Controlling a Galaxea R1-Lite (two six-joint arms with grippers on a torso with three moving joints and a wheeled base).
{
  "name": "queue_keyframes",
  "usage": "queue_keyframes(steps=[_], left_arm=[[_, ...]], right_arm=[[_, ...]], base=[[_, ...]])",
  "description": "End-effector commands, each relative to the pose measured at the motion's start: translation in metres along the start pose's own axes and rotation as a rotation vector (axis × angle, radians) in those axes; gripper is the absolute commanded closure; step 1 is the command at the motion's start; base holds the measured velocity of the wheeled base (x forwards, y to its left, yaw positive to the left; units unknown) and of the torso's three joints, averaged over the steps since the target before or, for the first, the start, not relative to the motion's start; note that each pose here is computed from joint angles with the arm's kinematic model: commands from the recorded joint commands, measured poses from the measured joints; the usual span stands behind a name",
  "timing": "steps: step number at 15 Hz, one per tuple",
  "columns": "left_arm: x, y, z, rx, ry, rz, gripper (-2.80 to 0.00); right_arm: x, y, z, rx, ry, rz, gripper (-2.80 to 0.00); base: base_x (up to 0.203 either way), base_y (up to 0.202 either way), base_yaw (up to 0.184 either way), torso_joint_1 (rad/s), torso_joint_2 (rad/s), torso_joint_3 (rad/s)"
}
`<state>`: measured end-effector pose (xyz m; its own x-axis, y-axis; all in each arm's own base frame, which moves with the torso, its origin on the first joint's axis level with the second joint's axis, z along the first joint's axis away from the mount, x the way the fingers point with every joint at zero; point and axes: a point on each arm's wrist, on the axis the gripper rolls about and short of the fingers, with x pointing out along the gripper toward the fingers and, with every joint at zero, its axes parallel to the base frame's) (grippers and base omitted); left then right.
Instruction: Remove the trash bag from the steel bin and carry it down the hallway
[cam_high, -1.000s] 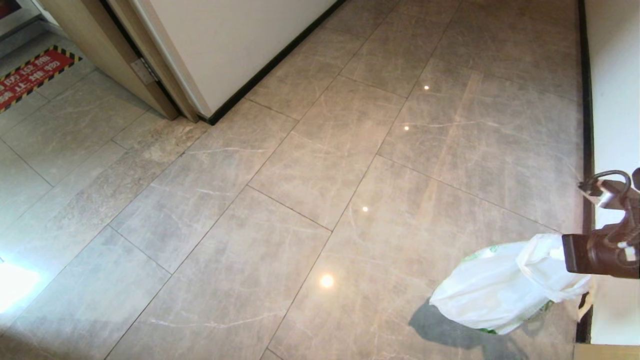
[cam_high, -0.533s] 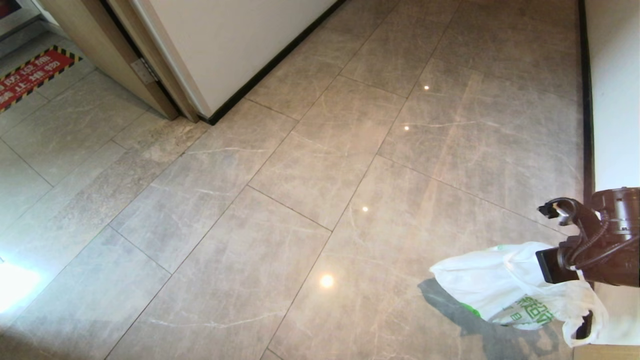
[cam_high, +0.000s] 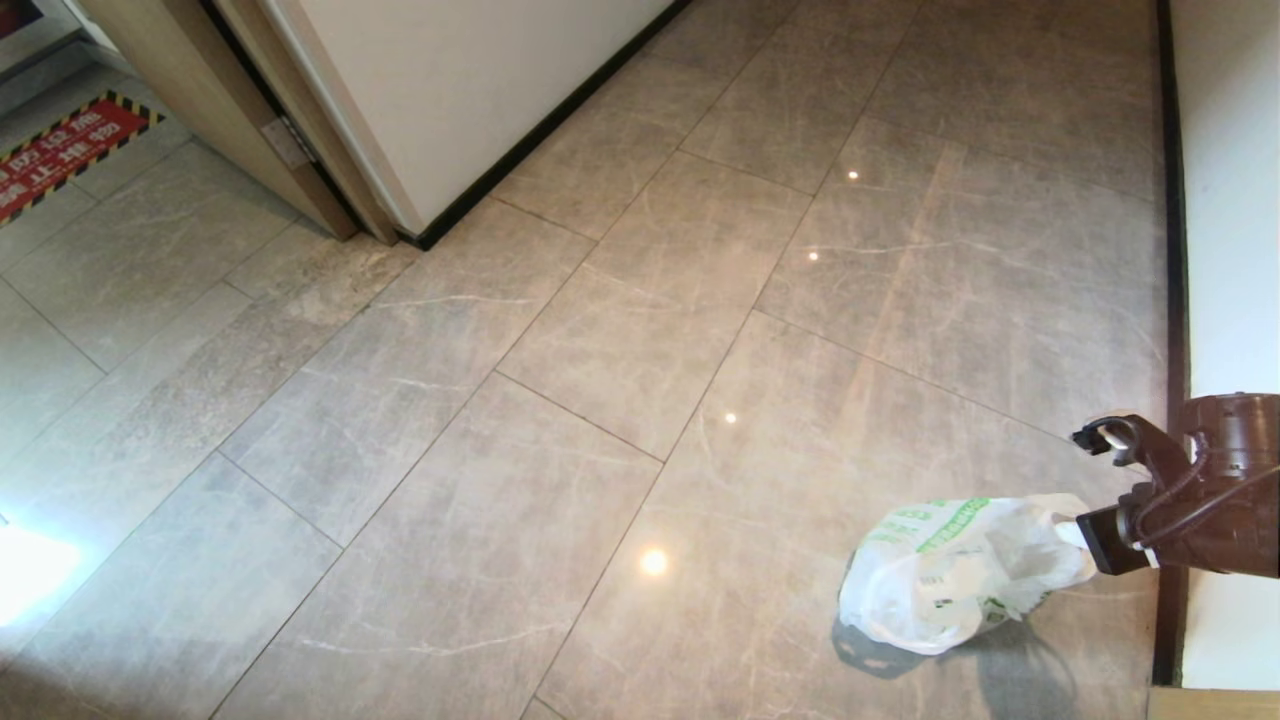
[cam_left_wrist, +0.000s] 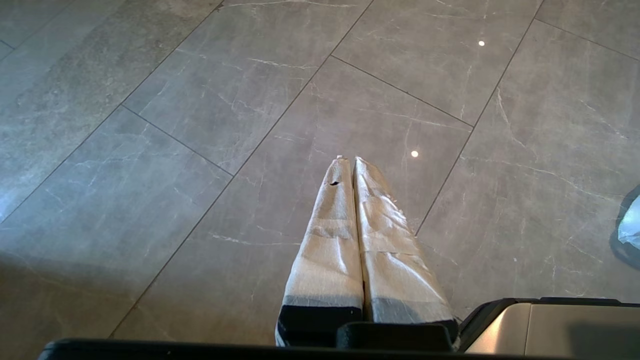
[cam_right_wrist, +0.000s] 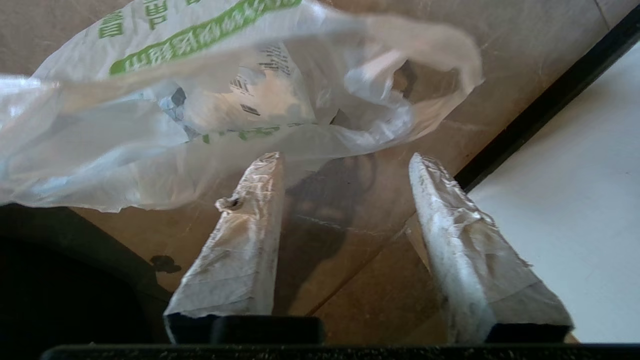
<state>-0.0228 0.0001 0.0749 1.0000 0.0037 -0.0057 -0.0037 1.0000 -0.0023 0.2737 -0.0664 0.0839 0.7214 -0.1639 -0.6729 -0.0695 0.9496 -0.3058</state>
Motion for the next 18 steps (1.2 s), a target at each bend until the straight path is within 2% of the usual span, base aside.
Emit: queue_keyframes(steps=[1, 3, 7, 8, 10, 12, 14, 16, 18], left_arm=[[0.0, 0.0, 0.0, -0.001, 0.0, 0.001, 0.0], [0.0, 0.0, 0.0, -0.001, 0.0, 0.001, 0.0], [0.0, 0.0, 0.0, -0.001, 0.0, 0.001, 0.0], [0.0, 0.0, 0.0, -0.001, 0.0, 0.001, 0.0], [0.0, 0.0, 0.0, -0.001, 0.0, 0.001, 0.0], [0.0, 0.0, 0.0, -0.001, 0.0, 0.001, 0.0], [0.0, 0.0, 0.0, -0.001, 0.0, 0.0, 0.0], [0.0, 0.0, 0.0, -0.001, 0.0, 0.001, 0.0], [0.0, 0.0, 0.0, -0.001, 0.0, 0.001, 0.0]], right_arm=[[-0.023, -0.003, 0.004, 0.001, -0.033, -0.012, -2.8], [-0.047, -0.006, 0.006, 0.02, -0.052, -0.028, -2.8], [-0.113, -0.005, 0.005, 0.129, -0.109, -0.038, -2.8], [-0.132, -0.003, 0.003, 0.148, -0.139, -0.037, 0.0], [-0.166, 0.007, -0.004, 0.175, -0.212, -0.017, 0.0], [-0.201, 0.02, -0.024, 0.18, -0.276, -0.001, 0.0], [-0.219, 0.038, -0.06, 0.175, -0.292, 0.017, 0.0], [-0.217, 0.058, -0.106, 0.194, -0.329, 0.014, 0.0], [-0.212, 0.072, -0.142, 0.201, -0.417, 0.017, 0.0]], base=[[0.0, 0.0, 0.0, 0.0, 0.0, 0.0], [0.0, 0.0, 0.0, 0.0, 0.0, 0.0], [0.0, 0.0, 0.0, 0.0, 0.0, 0.0], [0.0, 0.0, 0.0, 0.0, 0.0, 0.0], [0.0, 0.0, 0.0, 0.0, 0.0, 0.0], [0.0, 0.0, 0.0, 0.0, 0.0, 0.0], [0.0, 0.0, 0.0, 0.0, 0.0, 0.0], [0.0, 0.0, 0.0, 0.0, 0.0, 0.0], [0.0, 0.0, 0.0, 0.0, 0.0, 0.0]])
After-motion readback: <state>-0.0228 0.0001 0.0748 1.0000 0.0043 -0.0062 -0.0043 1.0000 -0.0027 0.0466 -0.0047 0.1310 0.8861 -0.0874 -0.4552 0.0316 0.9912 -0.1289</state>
